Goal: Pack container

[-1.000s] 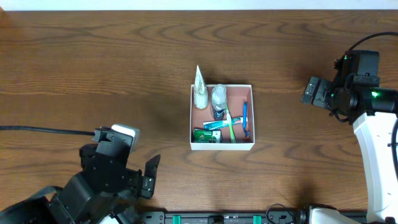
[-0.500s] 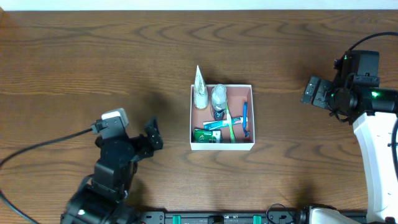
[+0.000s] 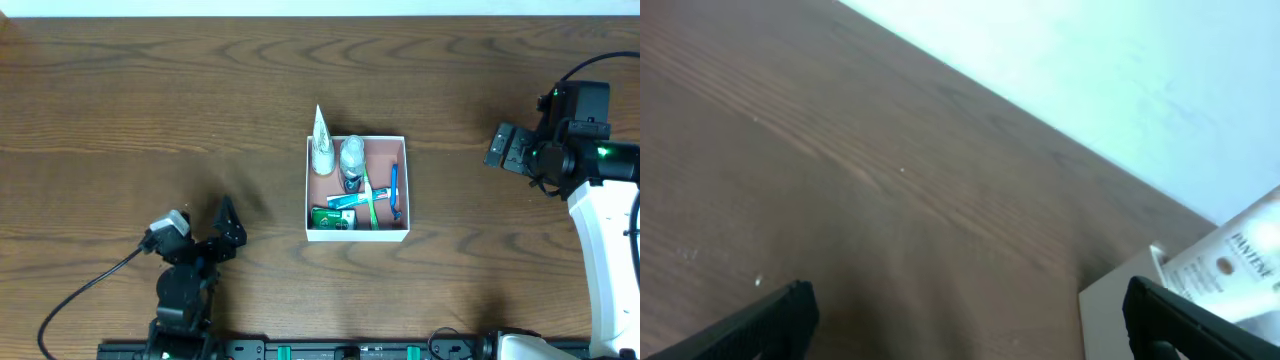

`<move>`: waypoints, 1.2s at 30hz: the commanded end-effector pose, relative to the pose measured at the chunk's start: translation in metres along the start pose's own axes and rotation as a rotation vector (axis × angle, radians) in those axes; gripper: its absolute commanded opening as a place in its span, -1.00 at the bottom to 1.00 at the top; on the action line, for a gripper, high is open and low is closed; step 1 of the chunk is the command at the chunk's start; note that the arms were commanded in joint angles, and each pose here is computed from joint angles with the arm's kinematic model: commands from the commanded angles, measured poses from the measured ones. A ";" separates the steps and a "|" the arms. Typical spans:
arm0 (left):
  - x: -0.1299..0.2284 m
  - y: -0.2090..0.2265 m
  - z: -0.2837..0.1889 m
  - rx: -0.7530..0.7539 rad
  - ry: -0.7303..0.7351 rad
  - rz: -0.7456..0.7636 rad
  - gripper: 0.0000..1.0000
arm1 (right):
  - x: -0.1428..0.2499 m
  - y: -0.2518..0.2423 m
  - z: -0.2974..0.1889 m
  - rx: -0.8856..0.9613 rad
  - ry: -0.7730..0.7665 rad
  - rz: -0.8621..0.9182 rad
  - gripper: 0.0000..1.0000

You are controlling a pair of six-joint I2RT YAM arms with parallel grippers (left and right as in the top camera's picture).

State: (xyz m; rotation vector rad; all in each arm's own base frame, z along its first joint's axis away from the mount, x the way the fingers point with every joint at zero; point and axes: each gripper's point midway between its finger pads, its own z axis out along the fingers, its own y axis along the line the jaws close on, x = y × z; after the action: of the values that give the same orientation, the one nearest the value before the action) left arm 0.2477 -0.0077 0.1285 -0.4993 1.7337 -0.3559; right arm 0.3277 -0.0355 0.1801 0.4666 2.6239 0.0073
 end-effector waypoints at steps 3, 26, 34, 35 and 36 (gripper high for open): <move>0.003 0.014 0.000 -0.038 -0.004 0.085 0.96 | -0.004 0.000 -0.003 -0.002 -0.011 0.014 0.99; -0.006 0.032 -0.001 -0.112 -0.036 0.121 0.96 | -0.004 0.000 -0.003 -0.002 -0.011 0.014 0.98; -0.006 0.032 -0.001 -0.112 -0.036 0.121 0.96 | -0.004 0.000 -0.003 -0.002 -0.011 0.014 0.98; -0.006 0.032 -0.001 -0.112 -0.036 0.121 0.96 | -0.004 0.000 -0.003 -0.002 -0.011 0.014 0.99; -0.006 0.032 -0.001 -0.112 -0.036 0.121 0.96 | -0.004 0.000 -0.003 -0.002 -0.011 0.014 0.98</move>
State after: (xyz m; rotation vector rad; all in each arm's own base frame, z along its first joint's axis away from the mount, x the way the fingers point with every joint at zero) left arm 0.2459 0.0214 0.1382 -0.4719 1.6881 -0.1936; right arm 0.3277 -0.0355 0.1801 0.4665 2.6240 0.0078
